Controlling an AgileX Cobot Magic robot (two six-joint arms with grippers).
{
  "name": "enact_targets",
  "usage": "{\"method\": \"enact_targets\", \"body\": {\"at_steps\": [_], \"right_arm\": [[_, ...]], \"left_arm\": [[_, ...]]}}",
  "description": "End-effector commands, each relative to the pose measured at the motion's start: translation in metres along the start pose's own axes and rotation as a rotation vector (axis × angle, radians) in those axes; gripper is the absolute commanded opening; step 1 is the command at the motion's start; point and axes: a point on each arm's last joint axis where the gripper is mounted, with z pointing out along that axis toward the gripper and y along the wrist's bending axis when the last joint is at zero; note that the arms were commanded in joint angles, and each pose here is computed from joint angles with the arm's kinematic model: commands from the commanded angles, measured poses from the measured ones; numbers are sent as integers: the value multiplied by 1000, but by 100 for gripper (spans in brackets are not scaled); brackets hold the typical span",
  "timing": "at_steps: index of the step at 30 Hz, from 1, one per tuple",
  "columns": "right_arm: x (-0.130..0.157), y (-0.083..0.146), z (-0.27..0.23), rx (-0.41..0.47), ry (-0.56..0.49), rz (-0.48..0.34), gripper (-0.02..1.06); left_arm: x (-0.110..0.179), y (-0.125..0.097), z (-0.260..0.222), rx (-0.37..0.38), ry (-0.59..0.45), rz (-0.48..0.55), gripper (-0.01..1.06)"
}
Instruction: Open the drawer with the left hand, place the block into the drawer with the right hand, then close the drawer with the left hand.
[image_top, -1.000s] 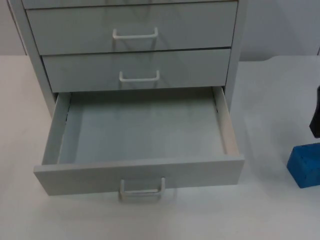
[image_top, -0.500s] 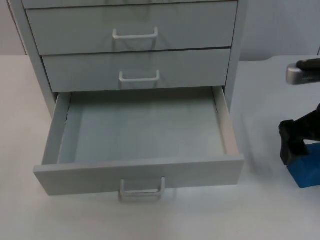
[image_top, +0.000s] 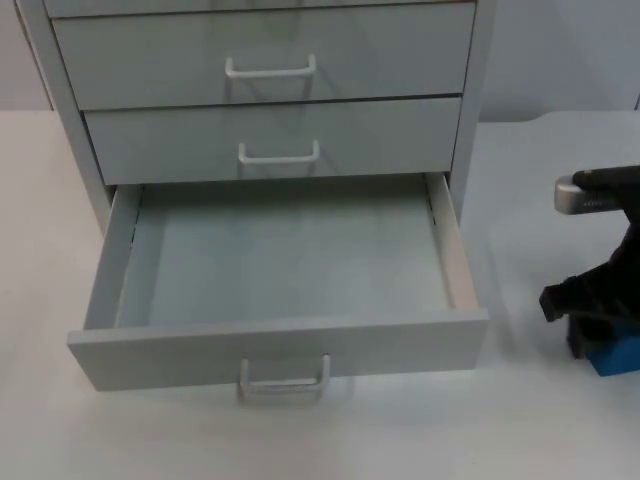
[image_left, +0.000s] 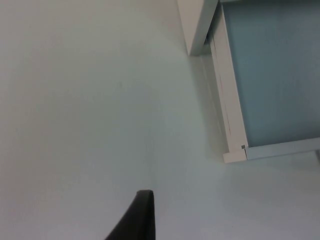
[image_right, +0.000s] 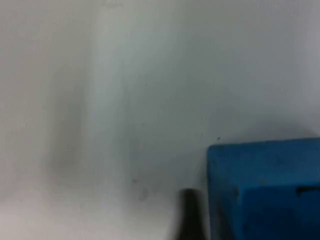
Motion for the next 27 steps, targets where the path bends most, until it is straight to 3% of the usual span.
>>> {"method": "enact_targets", "body": {"at_steps": [1,2,3,4,12,20,27], "right_arm": [[-4,-1,-3,8,-27,-5,25],[-4,-1,-3,8,-27,-5,25],[-5,-1,-7,6,-38,-5,8],[-6,-1,-12,6,-48,-3,0],[-12,-12,-86,27,-171,15,0],[7,-21,-157,-5,-349,18,0],[14,-12,-168,-11,-352,-30,0]], "left_arm": [[0,0,-1,-2,-17,-6,105],[0,0,-1,-2,-17,-6,105],[0,0,-1,-2,-17,-6,105],[0,0,-1,-2,-17,-6,105],[-1,0,-1,-3,-22,-6,105],[-1,1,-1,-3,-26,-6,105],[-1,1,-1,-5,-26,-5,105]]}}
